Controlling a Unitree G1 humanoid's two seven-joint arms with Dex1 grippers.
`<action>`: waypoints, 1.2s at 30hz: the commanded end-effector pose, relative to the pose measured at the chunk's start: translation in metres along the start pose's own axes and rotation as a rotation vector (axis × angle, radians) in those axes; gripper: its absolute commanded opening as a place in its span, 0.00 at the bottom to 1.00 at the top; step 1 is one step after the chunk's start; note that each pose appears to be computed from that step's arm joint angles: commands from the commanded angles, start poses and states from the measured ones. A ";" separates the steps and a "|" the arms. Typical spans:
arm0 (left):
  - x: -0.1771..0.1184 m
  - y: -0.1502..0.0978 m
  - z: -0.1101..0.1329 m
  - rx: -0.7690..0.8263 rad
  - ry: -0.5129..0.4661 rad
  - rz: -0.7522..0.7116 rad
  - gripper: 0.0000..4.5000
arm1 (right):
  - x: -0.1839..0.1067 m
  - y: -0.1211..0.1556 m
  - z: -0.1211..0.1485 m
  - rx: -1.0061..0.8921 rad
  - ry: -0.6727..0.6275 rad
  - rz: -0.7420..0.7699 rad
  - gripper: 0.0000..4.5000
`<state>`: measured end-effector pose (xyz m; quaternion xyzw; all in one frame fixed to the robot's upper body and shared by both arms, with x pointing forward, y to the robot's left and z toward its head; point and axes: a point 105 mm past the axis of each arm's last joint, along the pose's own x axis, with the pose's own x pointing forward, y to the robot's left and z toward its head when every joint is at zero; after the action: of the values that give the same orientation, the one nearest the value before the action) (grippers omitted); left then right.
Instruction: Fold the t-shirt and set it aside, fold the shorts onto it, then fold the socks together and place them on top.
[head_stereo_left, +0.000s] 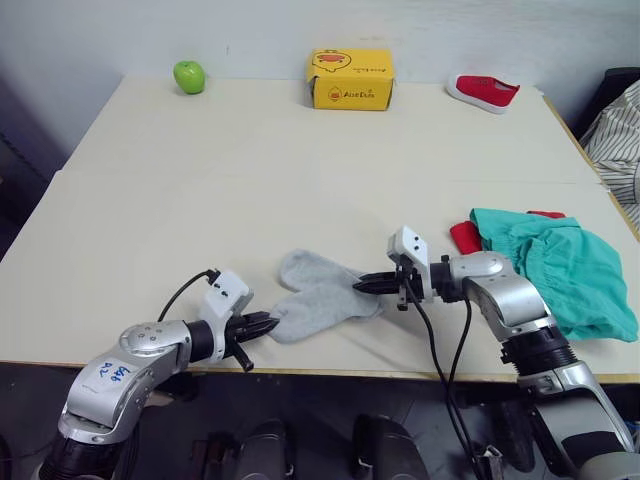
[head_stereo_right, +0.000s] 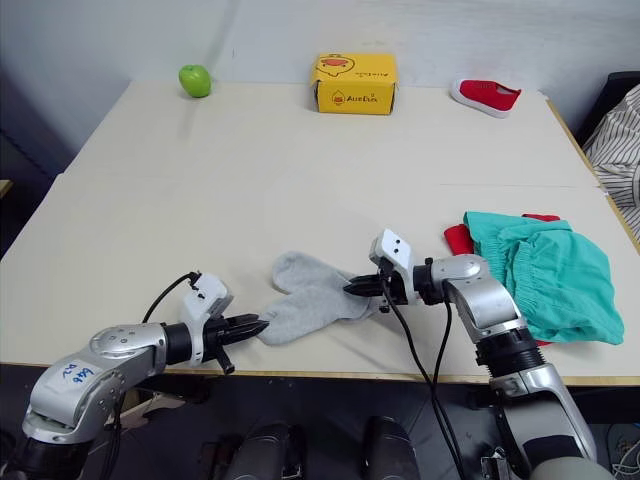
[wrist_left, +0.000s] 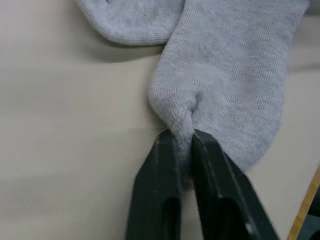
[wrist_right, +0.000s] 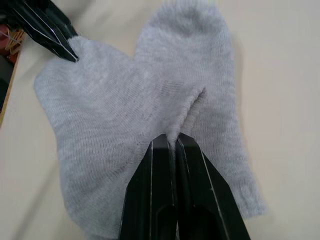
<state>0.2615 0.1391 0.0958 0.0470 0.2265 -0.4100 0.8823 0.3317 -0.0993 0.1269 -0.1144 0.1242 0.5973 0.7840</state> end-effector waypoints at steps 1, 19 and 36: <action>-0.007 0.006 0.015 -0.022 -0.081 -0.026 0.00 | -0.015 0.004 0.024 -0.022 -0.097 -0.012 0.00; 0.029 0.059 0.102 0.208 0.011 -0.296 0.00 | -0.030 0.042 0.000 0.221 -0.180 -0.326 0.00; 0.054 0.070 0.103 0.189 0.017 -0.305 0.22 | -0.015 0.053 -0.025 0.336 -0.136 -0.293 0.05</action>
<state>0.3788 0.1225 0.1418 0.0903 0.2237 -0.5555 0.7958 0.2834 -0.1103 0.1084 0.0259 0.1396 0.4339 0.8897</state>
